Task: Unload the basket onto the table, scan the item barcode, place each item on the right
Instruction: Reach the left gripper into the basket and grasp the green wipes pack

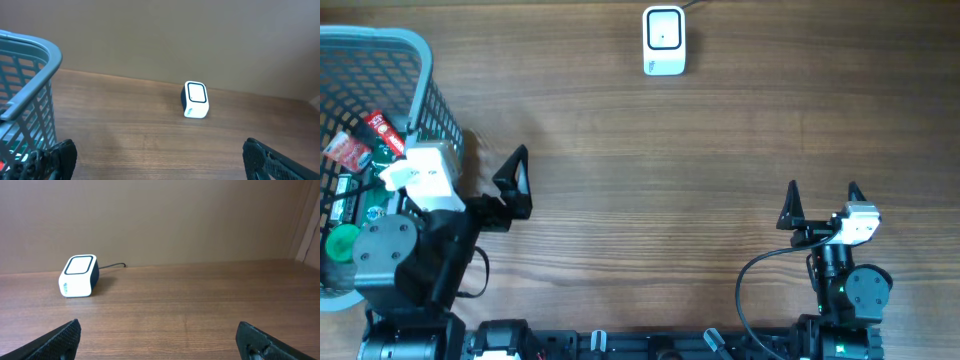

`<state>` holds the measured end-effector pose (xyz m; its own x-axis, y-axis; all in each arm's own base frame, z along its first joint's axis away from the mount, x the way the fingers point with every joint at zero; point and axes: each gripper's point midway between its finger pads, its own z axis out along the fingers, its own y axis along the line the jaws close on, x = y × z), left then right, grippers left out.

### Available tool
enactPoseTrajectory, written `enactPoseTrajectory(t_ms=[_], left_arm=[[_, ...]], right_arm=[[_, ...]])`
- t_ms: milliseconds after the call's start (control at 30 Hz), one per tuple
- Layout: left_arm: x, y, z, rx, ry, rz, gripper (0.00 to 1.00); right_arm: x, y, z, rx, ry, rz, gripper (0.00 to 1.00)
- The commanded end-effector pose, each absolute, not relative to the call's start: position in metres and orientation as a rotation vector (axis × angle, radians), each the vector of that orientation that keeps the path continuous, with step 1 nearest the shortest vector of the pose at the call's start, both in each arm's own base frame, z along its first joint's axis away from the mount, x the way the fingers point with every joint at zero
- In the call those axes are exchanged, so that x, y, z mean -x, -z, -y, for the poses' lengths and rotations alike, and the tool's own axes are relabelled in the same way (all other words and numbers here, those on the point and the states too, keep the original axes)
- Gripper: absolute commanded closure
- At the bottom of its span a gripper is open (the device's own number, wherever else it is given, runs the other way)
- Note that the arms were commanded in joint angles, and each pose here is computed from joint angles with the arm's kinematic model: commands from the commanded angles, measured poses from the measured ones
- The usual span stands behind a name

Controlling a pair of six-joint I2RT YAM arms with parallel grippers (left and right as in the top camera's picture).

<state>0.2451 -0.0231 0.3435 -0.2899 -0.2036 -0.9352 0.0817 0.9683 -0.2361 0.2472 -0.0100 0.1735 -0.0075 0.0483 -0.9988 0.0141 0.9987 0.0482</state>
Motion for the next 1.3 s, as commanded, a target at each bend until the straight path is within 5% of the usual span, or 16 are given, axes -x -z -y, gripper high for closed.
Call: enactPoseTrajectory(t_ms=[0, 267, 533, 933, 1267], left_arm=[[-0.245, -0.348, 0.026, 0.111, 0.326, -1.832, 0.00], [-0.264, -0.390, 0.010, 0.322, 0.353, -1.816, 0.00], [-0.281, -0.428, -0.086, 0.922, 0.123, -1.788, 0.00], [-0.216, -0.369, -0.209, 1.630, -0.084, -1.596, 0.00], [-0.277, -0.296, -0.230, 1.775, 0.136, -1.771, 0.00]], right_arm=[[-0.247, -0.175, 0.007, -0.040, -0.045, -1.570, 0.00], [-0.247, -0.175, 0.007, -0.040, -0.046, -1.570, 0.00], [-0.247, -0.175, 0.007, -0.040, -0.046, -1.570, 0.00], [-0.247, -0.175, 0.007, -0.040, -0.046, -1.570, 0.00], [-0.247, -0.175, 0.007, -0.040, -0.046, -1.570, 0.00]])
